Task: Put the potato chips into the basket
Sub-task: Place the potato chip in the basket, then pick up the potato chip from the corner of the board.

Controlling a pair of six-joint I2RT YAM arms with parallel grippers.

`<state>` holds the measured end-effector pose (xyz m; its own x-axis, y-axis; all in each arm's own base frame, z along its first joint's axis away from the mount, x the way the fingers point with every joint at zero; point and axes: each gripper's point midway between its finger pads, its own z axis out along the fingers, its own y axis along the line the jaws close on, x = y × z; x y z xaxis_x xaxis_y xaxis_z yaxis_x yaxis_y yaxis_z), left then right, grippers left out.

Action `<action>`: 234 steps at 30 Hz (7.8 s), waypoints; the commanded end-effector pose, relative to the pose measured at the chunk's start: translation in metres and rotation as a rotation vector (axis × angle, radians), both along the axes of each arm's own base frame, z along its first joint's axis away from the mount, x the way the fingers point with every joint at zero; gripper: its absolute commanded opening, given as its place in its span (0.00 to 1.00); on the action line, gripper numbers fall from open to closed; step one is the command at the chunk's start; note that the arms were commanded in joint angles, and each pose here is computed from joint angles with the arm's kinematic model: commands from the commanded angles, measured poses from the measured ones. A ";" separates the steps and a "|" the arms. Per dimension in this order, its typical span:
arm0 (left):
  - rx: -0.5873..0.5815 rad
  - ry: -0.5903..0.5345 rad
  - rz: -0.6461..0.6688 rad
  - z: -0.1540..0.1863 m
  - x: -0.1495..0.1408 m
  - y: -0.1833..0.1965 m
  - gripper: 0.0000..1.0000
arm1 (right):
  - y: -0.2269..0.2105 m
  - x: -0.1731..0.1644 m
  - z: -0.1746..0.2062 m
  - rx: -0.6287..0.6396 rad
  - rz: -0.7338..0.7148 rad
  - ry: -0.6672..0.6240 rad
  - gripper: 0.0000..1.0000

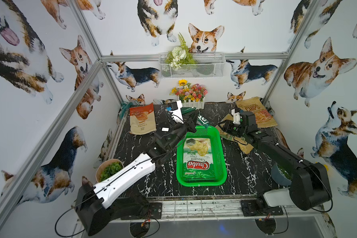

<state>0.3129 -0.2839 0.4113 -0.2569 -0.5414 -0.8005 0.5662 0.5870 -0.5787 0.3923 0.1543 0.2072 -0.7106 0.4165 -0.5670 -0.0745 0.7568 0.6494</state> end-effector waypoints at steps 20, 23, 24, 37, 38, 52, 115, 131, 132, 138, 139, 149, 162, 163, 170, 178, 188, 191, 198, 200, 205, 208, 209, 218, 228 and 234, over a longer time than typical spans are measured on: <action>-0.048 0.255 0.427 -0.089 0.004 -0.008 0.00 | -0.040 0.006 -0.001 0.053 -0.097 -0.002 0.51; -0.057 0.287 0.420 -0.108 0.003 -0.010 0.00 | -0.041 0.005 -0.004 0.045 -0.096 0.001 0.51; -0.058 0.300 0.427 -0.114 0.003 -0.009 0.00 | -0.041 0.005 -0.006 0.045 -0.095 0.007 0.51; 0.067 0.136 0.475 -0.080 0.009 -0.014 0.00 | -0.040 0.006 -0.005 0.058 -0.089 0.008 0.51; 0.079 0.131 0.482 -0.078 0.011 -0.013 0.00 | -0.039 0.007 -0.005 0.059 -0.087 0.009 0.51; 0.145 0.385 0.494 -0.175 -0.001 0.006 0.00 | -0.032 0.004 -0.022 0.105 -0.063 0.063 0.51; 0.091 0.107 0.771 -0.082 -0.064 0.181 0.83 | 0.119 -0.167 -0.162 -0.608 0.646 0.397 0.51; 0.204 0.152 0.712 -0.096 -0.041 0.156 0.83 | 0.145 -0.127 -0.118 -0.755 0.569 0.206 0.76; 0.220 0.166 0.718 -0.101 -0.040 0.157 0.83 | 0.146 -0.126 -0.108 -0.740 0.562 0.183 0.76; 0.220 0.298 0.680 -0.127 -0.018 0.174 0.82 | 0.142 -0.104 -0.061 -0.620 0.466 0.101 0.76; 0.239 0.334 0.654 -0.136 -0.010 0.175 0.82 | 0.138 -0.097 -0.055 -0.589 0.439 0.094 0.76; 0.390 0.612 0.404 -0.185 0.067 0.153 0.84 | 0.041 -0.005 -0.032 -0.299 0.130 0.172 0.76; 0.253 0.785 0.514 -0.219 0.143 0.245 0.84 | 0.011 -0.002 -0.047 0.003 0.073 0.254 0.73; 0.254 0.790 0.534 -0.218 0.152 0.258 0.84 | 0.012 -0.004 -0.048 0.013 0.078 0.255 0.73; 0.259 0.931 0.610 -0.245 0.199 0.355 0.83 | 0.010 -0.006 -0.032 0.005 0.080 0.213 0.72; 0.361 1.166 0.675 -0.315 0.213 0.432 0.82 | 0.011 -0.008 -0.016 -0.003 0.082 0.168 0.71; 0.380 1.268 0.608 -0.355 0.224 0.448 0.77 | 0.013 -0.011 -0.021 -0.006 0.092 0.175 0.71; 0.345 1.278 0.573 -0.363 0.225 0.441 0.71 | 0.014 -0.010 -0.022 -0.008 0.098 0.177 0.71; 0.327 1.261 0.538 -0.367 0.223 0.434 0.24 | 0.015 -0.010 -0.022 -0.004 0.106 0.174 0.70; 0.326 1.244 0.532 -0.360 0.224 0.433 0.00 | 0.016 -0.011 -0.022 -0.001 0.108 0.171 0.70; 0.331 1.171 0.577 -0.330 0.222 0.435 0.00 | 0.016 -0.012 -0.020 0.001 0.108 0.164 0.70; 0.334 1.117 0.591 -0.309 0.218 0.431 0.00 | 0.015 -0.012 -0.017 0.001 0.106 0.159 0.70; 0.337 1.100 0.595 -0.302 0.217 0.428 0.00 | 0.014 -0.013 -0.016 0.002 0.105 0.155 0.70; 0.343 0.932 0.597 -0.238 0.207 0.407 0.00 | 0.014 -0.015 -0.009 0.024 0.093 0.132 0.69; 0.383 0.724 0.549 -0.142 0.202 0.351 0.00 | 0.017 -0.007 0.001 0.044 0.088 0.101 0.69; 0.405 0.659 0.490 -0.121 0.170 0.301 0.00 | 0.021 0.001 0.007 0.050 0.094 0.092 0.68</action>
<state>0.4901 0.0272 0.2806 -0.5693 -0.4406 -0.6941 -0.2000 0.8931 -0.4030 0.3884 0.1701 0.2042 -0.8071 0.3671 -0.4624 -0.0566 0.7314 0.6796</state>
